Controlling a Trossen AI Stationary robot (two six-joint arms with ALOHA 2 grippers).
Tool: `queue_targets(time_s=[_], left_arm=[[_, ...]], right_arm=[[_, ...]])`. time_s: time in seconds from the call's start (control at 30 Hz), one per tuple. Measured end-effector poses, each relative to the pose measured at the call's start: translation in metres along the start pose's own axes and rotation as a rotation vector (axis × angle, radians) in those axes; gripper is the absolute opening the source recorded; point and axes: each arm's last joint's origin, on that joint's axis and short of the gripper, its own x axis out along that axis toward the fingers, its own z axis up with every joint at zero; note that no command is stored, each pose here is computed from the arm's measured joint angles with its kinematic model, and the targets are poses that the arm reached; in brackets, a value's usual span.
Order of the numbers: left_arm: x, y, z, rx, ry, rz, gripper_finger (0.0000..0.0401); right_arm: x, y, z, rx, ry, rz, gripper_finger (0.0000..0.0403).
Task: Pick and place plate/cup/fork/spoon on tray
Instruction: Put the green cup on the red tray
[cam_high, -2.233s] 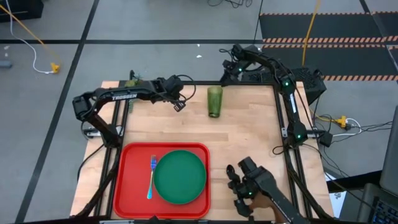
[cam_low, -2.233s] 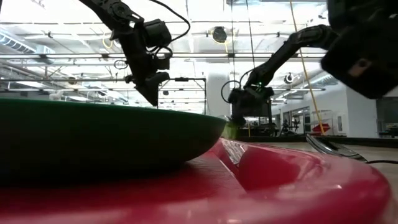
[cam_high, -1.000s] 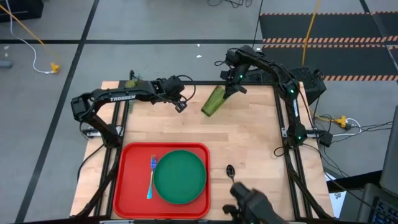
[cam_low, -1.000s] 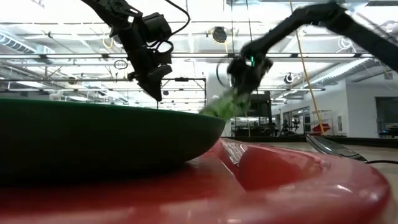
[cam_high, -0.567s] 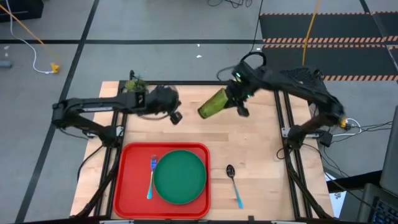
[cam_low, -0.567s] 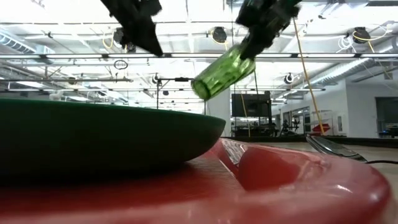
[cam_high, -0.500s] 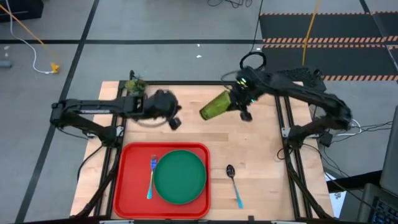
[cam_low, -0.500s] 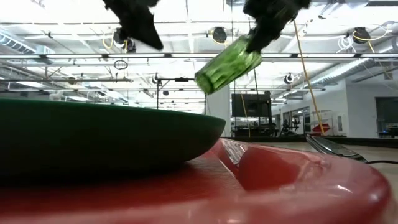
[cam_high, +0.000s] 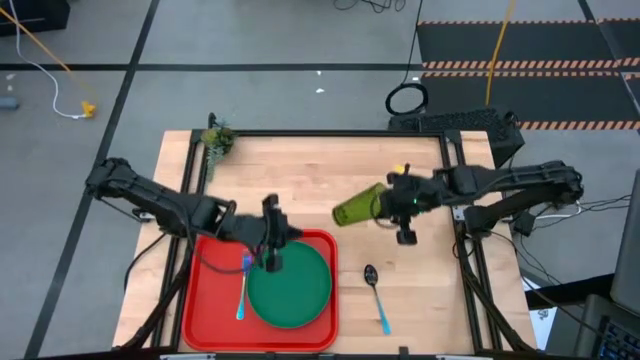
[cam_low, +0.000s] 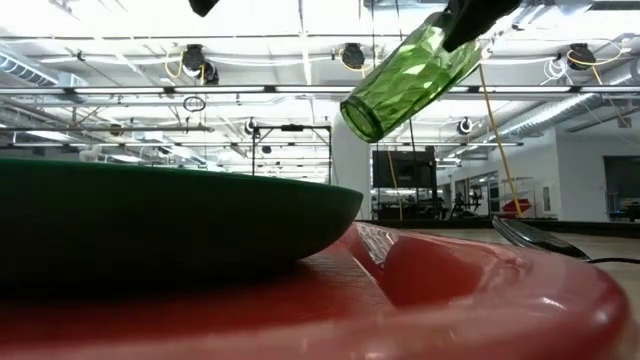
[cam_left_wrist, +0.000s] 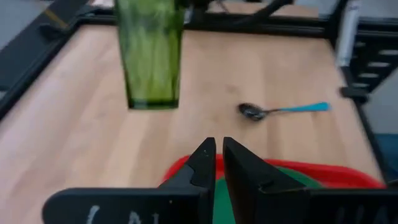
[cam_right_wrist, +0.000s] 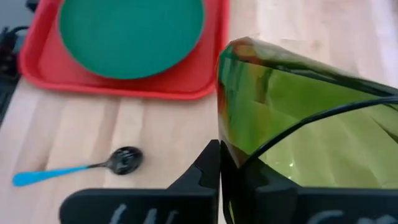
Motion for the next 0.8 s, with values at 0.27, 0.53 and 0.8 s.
queue_targets(time_s=[0.27,0.53,0.8], left_arm=[[0.028,-0.046,-0.023,-0.017,0.059,-0.089,0.0035],[0.059,-0.072,-0.065,-0.061,0.282,-0.090,0.0035],[0.083,-0.068,-0.092,-0.112,0.431,0.033,0.0035]], right_arm=[[0.028,0.031,0.004,-0.051,0.064,0.070,0.0000],[0.055,0.049,0.006,-0.138,0.102,0.025,0.0000],[0.060,0.062,0.006,-0.189,0.077,-0.094,0.0000]])
